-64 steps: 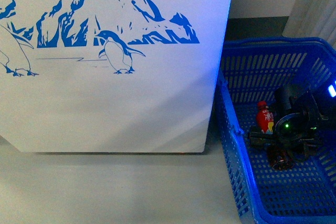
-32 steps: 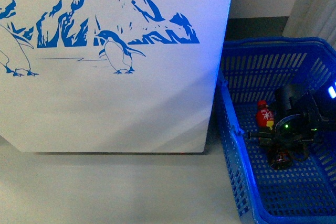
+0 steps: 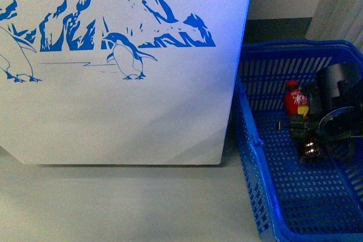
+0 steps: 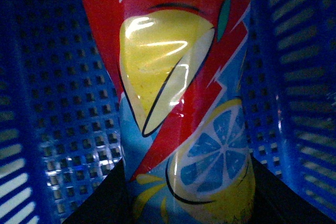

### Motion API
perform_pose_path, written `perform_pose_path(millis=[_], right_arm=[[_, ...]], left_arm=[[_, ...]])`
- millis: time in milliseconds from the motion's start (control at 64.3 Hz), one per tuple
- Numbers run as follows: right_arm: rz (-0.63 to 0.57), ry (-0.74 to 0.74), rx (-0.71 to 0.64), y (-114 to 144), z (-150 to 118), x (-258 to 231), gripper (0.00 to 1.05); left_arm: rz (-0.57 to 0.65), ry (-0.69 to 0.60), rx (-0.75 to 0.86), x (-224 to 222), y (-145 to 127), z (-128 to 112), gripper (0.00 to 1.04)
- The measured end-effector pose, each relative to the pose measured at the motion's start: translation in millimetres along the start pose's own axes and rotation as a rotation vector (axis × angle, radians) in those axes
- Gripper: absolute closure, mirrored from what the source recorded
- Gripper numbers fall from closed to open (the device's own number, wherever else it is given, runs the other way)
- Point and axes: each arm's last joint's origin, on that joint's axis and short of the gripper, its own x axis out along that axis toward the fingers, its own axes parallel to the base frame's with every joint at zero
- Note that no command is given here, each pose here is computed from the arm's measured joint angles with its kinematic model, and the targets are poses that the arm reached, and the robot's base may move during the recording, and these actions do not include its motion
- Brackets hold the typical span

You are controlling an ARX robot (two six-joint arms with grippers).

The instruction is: Put drink in fridge

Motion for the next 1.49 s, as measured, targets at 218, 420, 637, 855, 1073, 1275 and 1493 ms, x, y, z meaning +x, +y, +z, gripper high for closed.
perform_pose_path(millis=[218,420,637,855,1073,1275,1493], right_arm=[[0.030,-0.197,0.006,-10,37,-87,0.63],[0.039,-0.337,0.021,-22,44,-166,0.63],[0.053,-0.429,0.032,-33,24,-237,0.63],[0.093,-0.541,0.030,-40,-2,-296,0.63],[0.132,-0.617,0.027,-50,-32,-342,0.63],[0.130,-0.797,0.042,-60,-54,-379,0.63],[0.156,-1.000,0.044,-68,-82,-419,0.63]], left_arm=[[0.000,0.000,0.000,0,0,0,0.08],[0.000,0.000,0.000,0,0,0,0.08],[0.000,0.000,0.000,0,0,0,0.08],[0.000,0.000,0.000,0,0,0,0.08],[0.000,0.000,0.000,0,0,0,0.08],[0.000,0.000,0.000,0,0,0,0.08],[0.000,0.000,0.000,0,0,0,0.08]])
